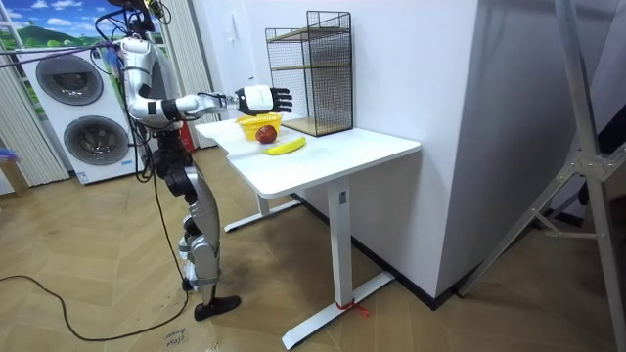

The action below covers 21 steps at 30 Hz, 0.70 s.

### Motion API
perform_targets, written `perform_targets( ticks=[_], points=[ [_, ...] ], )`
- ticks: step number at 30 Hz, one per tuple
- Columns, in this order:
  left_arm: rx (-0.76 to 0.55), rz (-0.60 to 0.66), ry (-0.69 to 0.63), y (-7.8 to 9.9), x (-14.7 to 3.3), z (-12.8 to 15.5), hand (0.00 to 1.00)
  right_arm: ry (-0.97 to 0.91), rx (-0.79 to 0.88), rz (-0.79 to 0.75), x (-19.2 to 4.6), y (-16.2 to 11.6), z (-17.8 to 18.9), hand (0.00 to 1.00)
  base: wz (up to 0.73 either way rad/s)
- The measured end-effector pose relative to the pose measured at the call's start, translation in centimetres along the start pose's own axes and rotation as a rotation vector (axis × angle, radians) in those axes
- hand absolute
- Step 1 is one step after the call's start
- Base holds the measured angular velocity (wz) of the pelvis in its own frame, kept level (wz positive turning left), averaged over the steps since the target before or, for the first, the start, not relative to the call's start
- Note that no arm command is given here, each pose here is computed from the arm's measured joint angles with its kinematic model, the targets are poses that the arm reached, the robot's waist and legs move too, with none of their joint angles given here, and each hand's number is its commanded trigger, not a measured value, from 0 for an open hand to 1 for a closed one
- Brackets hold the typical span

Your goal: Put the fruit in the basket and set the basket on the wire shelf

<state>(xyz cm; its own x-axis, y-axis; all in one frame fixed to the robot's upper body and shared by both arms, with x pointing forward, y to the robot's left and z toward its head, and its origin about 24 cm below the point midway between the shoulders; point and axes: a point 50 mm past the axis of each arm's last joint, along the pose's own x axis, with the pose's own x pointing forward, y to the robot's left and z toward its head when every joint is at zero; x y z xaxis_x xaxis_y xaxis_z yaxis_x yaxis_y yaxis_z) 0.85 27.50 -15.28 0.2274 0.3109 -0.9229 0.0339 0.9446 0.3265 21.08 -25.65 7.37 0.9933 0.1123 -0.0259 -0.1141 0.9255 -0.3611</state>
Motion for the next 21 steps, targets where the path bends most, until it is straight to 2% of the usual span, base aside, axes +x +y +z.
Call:
perform_targets(
  ticks=[5,12,21],
  points=[
    [0.006,-0.007,-0.021,-0.1,0.2,0.9,0.0,0.011,-0.009,0.065,0.1,0.7,-0.1,0.0,-0.02],
    [0.024,-0.024,-0.002,-0.3,0.2,0.6,0.0,0.049,-0.015,0.173,0.4,2.4,-0.5,0.0,0.0],
    [0.024,-0.035,0.001,-0.4,0.4,1.0,0.0,0.066,-0.055,0.179,0.4,2.5,-0.6,0.0,0.01]
  ],
)
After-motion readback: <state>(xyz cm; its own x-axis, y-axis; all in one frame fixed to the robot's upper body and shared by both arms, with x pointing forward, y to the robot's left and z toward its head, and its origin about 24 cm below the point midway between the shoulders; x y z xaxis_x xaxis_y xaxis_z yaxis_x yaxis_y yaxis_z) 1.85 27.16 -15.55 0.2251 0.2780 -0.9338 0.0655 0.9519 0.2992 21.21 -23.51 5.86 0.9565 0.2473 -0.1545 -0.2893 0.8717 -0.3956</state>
